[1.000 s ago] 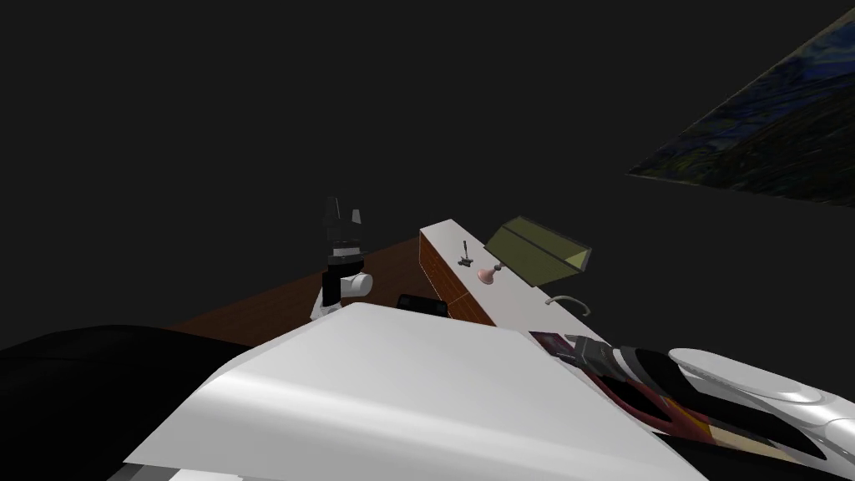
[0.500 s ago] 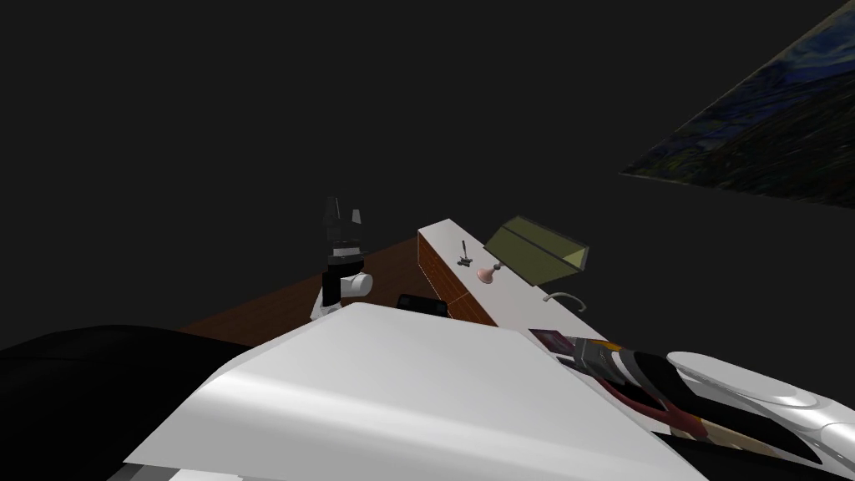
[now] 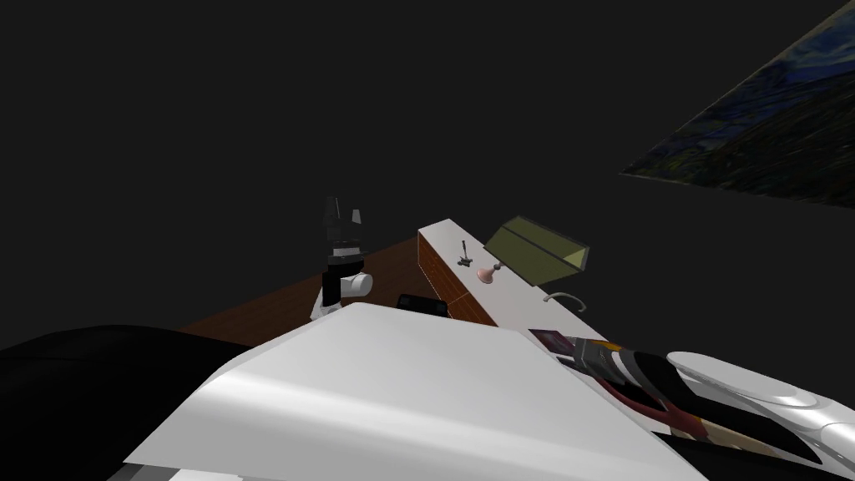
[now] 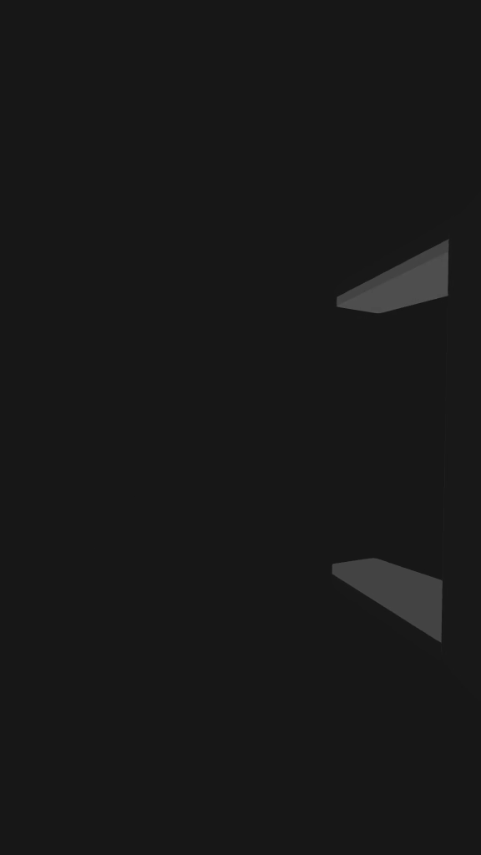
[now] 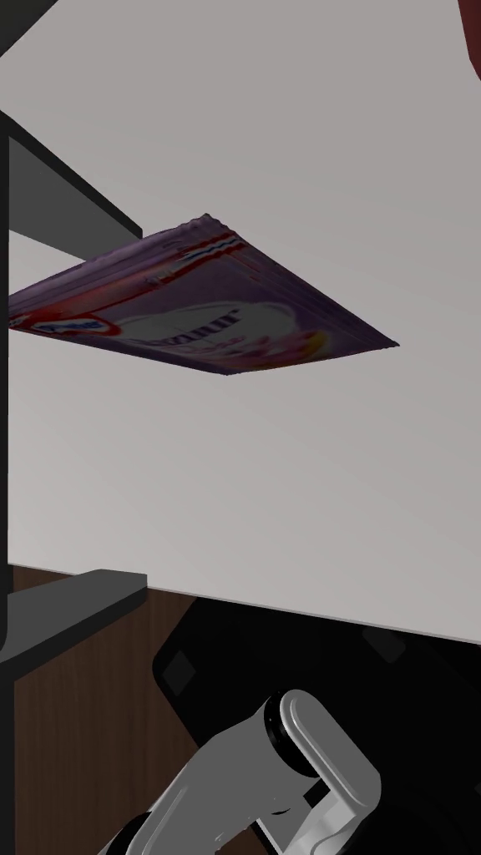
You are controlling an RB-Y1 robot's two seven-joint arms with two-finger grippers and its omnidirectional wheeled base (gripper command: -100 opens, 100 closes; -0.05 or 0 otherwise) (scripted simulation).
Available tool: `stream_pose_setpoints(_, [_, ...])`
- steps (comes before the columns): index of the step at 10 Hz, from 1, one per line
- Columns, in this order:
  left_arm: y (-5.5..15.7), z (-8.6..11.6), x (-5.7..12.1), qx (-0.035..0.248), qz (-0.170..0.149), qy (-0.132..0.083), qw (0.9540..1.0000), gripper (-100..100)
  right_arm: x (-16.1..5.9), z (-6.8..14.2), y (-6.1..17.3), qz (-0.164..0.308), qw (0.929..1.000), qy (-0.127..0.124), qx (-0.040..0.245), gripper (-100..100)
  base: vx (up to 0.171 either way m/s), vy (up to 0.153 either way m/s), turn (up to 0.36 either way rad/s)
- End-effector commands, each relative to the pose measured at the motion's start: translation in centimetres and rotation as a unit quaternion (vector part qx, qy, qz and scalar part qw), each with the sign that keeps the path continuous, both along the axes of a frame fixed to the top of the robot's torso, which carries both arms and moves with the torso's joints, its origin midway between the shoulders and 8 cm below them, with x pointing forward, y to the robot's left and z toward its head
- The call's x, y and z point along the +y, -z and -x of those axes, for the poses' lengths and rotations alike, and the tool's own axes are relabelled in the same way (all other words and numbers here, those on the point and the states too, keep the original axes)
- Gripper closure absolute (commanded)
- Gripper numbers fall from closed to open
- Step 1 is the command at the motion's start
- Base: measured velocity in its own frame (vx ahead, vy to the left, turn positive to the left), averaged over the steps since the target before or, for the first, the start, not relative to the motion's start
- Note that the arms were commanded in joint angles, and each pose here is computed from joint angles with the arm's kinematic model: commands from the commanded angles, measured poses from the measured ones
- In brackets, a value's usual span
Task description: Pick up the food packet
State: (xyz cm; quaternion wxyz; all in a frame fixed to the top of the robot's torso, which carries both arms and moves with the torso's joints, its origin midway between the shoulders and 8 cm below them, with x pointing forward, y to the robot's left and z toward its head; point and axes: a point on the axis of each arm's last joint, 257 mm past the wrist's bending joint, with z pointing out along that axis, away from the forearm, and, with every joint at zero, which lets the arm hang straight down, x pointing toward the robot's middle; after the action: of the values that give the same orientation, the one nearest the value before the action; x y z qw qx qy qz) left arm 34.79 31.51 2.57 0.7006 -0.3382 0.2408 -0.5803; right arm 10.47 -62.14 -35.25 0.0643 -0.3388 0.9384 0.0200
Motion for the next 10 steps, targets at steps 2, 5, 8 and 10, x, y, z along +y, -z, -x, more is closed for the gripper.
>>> stream_pose_setpoints(2, [0.0, 0.0, 0.0, 0.000, 0.000, 0.000, 1.0000, 0, 0.1, 0.8, 1.0, 0.000, 1.0000, 0.005, 0.001, -100, 0.005, 0.005, 0.003])
stream_pose_setpoints(5, [0.0, 0.0, 0.0, 0.000, 0.000, 0.000, 1.0000, 0, 0.3, 1.5, 1.9, -0.002, 1.0000, 0.009, 0.002, -100, -0.003, -0.007, 0.050])
stream_pose_setpoints(8, [0.0, 0.0, 0.0, 0.000, 0.000, 0.000, 1.0000, 0, 0.2, 1.4, 1.9, 0.001, 1.0000, 0.009, 0.000, 100, 0.000, 0.000, 0.000])
stream_pose_setpoints(10, [0.0, 0.0, 0.0, 0.000, 0.000, 0.000, 1.0000, 0, 0.3, 1.5, 2.0, -0.001, 1.0000, 0.009, 0.001, 100, 0.000, 0.000, 0.000])
